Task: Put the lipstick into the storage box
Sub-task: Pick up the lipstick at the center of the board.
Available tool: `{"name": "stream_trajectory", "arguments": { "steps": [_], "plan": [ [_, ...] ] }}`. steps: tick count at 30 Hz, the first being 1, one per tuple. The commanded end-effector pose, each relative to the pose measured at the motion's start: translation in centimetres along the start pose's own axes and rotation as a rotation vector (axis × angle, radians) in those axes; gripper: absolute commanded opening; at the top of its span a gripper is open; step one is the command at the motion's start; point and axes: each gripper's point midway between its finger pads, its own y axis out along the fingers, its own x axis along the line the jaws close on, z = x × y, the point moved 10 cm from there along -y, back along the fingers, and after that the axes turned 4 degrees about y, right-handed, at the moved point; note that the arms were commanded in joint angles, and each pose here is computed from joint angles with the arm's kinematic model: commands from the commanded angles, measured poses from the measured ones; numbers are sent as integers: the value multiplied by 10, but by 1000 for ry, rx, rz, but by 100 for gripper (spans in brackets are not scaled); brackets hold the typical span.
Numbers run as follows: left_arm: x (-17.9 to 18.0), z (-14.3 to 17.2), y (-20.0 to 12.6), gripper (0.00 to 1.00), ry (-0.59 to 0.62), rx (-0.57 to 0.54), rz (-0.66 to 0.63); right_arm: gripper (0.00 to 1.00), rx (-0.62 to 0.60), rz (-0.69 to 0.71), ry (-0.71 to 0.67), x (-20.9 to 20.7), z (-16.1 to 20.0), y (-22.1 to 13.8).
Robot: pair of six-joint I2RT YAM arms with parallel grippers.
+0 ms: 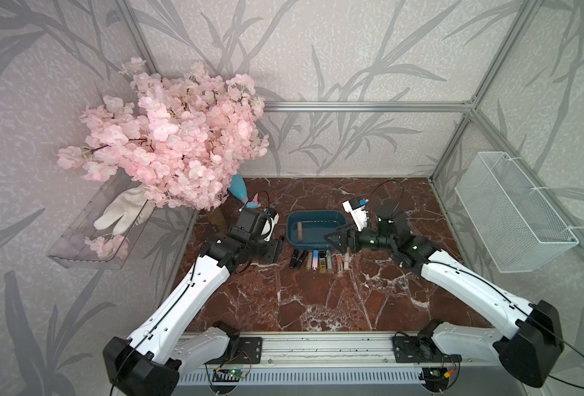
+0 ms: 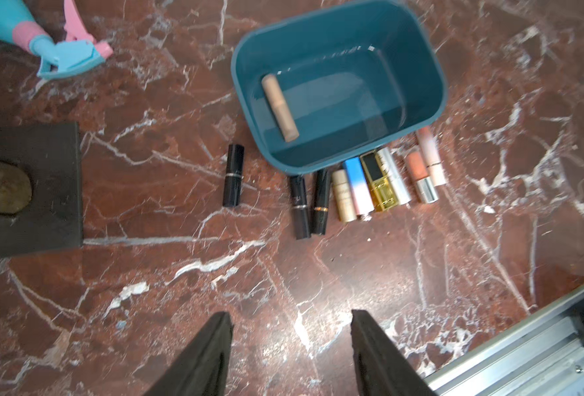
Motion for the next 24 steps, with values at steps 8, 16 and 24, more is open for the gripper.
{"name": "stream_trajectory", "arguments": {
  "steps": [8,16,24],
  "plan": [
    [24,22,39,58,-41,168,-152,81,-8,-9,-27,7,6,2],
    [45,11,82,56,-104,314,-120,81,-4,10,-36,6,10,-3],
    [50,-5,113,56,-98,343,-97,81,30,13,-78,8,9,-4]
  ]
}}
